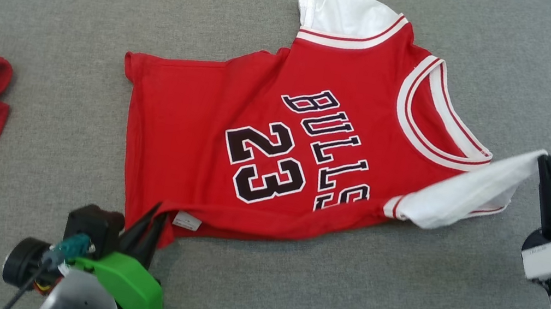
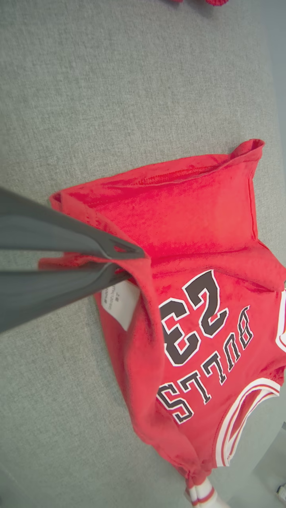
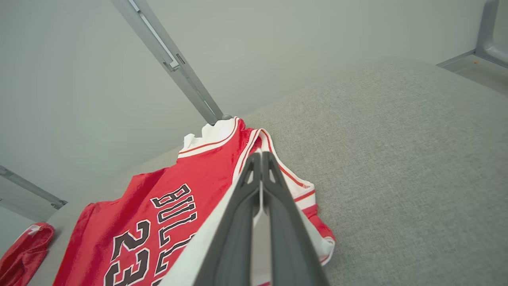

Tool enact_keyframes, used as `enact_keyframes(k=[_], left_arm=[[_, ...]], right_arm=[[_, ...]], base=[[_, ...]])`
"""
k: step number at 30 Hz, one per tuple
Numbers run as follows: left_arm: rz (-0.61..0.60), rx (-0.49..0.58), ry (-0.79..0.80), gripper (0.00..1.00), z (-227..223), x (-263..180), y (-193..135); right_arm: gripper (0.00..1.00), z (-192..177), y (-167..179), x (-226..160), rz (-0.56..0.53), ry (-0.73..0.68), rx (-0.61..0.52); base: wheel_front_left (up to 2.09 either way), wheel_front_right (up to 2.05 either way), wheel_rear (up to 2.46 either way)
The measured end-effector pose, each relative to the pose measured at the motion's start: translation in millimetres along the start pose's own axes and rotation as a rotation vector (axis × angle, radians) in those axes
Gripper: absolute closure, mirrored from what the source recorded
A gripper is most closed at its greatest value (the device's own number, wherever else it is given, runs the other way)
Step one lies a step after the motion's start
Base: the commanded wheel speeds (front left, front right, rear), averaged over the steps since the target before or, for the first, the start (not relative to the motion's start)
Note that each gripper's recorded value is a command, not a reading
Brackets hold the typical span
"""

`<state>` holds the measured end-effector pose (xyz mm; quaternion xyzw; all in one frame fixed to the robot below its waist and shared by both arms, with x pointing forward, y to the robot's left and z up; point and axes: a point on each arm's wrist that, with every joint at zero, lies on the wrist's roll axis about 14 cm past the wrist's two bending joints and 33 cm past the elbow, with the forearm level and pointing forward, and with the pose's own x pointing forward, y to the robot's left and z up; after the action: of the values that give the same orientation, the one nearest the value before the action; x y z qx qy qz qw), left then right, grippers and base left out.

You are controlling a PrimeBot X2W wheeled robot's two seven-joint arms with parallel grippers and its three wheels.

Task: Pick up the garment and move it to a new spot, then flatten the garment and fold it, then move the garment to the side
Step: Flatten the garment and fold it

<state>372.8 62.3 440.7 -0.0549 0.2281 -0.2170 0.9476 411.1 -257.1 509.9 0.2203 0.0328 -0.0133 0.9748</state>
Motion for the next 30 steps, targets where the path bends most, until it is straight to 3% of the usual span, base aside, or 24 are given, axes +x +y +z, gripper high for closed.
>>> enact_keyframes(k=[6,11,12,13,14,15,21,27,30], left_arm=[[0.011,0.028,0.059,1.0,11.5,24.6,20.2],[0.006,0.056,0.206,1.0,-17.0,40.2,32.4],[0.016,0.057,0.228,0.94,-22.0,42.2,36.7],[0.023,0.054,0.241,0.6,-25.0,44.0,38.9],[0.03,0.05,0.245,0.0,-26.3,45.3,41.3],[0.038,0.044,0.241,0.0,-25.8,46.6,44.3],[0.082,-0.003,0.145,0.0,-5.9,42.2,53.3],[0.148,-0.091,-0.08,0.0,30.6,13.0,51.1],[0.149,-0.121,-0.097,0.0,20.9,2.3,39.5]], right_arm=[[1.0,-7.8,-4.0,44.8,-0.007,0.084,-0.078],[1.0,-35.0,-0.7,75.2,-0.004,0.18,-0.124],[1.0,-41.2,1.8,79.5,0.001,0.196,-0.127],[0.79,-46.9,4.2,82.8,0.007,0.211,-0.135],[0.15,-50.1,7.0,85.4,0.019,0.214,-0.157],[0.0,-54.0,8.3,86.8,0.026,0.225,-0.167],[0.0,-42.5,4.7,80.6,0.061,0.171,-0.261],[0.0,-17.9,-18.9,46.3,0.035,0.103,-0.338],[0.0,-20.0,-28.6,27.4,0.016,0.117,-0.373]], base=[[0.0,0.0,0.0],[0.0,0.0,0.0],[0.0,0.0,0.0],[0.0,0.0,0.0],[0.0,0.0,0.0],[0.0,0.0,0.0],[0.0,0.0,0.0],[0.0,0.0,0.0],[0.0,0.0,0.0]])
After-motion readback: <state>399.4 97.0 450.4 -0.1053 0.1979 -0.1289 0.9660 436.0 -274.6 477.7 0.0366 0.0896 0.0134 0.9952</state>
